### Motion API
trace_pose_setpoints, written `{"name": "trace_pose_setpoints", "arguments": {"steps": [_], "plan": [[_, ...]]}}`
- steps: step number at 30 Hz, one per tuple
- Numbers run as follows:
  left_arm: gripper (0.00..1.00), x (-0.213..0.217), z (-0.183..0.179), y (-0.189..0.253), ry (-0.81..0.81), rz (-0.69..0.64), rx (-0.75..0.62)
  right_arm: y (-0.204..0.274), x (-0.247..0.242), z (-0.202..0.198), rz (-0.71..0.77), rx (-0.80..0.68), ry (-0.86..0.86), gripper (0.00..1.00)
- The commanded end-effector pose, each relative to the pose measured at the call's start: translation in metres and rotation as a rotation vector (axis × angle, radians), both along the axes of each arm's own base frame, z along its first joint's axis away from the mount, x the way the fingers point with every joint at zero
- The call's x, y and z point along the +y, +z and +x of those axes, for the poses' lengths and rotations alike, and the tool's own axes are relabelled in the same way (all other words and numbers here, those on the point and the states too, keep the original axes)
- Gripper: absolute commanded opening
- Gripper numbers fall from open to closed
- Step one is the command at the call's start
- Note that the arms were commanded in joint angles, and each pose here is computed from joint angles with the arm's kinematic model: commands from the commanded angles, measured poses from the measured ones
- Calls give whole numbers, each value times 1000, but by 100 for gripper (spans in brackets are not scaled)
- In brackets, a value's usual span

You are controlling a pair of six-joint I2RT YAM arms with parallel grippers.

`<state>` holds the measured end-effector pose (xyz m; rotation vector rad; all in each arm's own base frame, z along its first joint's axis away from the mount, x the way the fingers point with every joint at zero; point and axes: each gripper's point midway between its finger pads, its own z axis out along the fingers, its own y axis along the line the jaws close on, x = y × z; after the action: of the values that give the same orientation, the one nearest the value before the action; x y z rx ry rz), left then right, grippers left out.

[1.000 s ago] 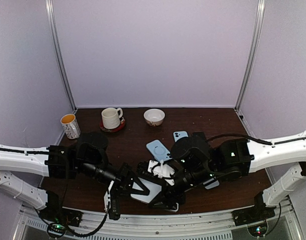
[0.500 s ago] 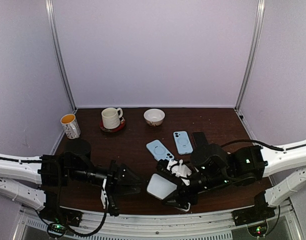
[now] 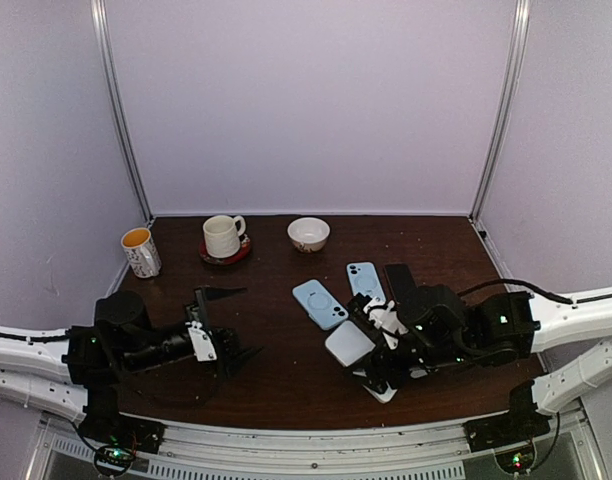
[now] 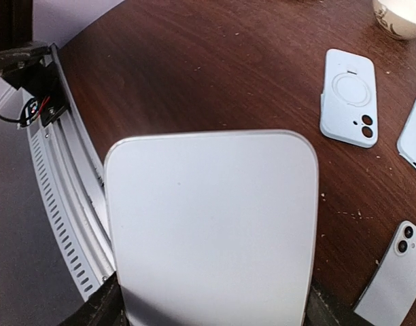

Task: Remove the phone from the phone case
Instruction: Place the phone at the center of the board.

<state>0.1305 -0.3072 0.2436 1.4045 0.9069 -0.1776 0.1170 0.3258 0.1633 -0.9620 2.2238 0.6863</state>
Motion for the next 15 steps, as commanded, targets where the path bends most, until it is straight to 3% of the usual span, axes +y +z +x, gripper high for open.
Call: {"name": "trace_pose_setpoints", "arguments": {"steps": [1, 7, 15], "plan": [[97, 39, 51, 23, 388, -296, 255, -2, -2, 23, 5, 19, -126, 51], [98, 86, 82, 5, 736, -461, 425, -29, -1, 42, -100, 95, -200, 51], [98, 114, 100, -31, 911, -512, 606, -66, 15, 51, -257, 269, -216, 53]]}}
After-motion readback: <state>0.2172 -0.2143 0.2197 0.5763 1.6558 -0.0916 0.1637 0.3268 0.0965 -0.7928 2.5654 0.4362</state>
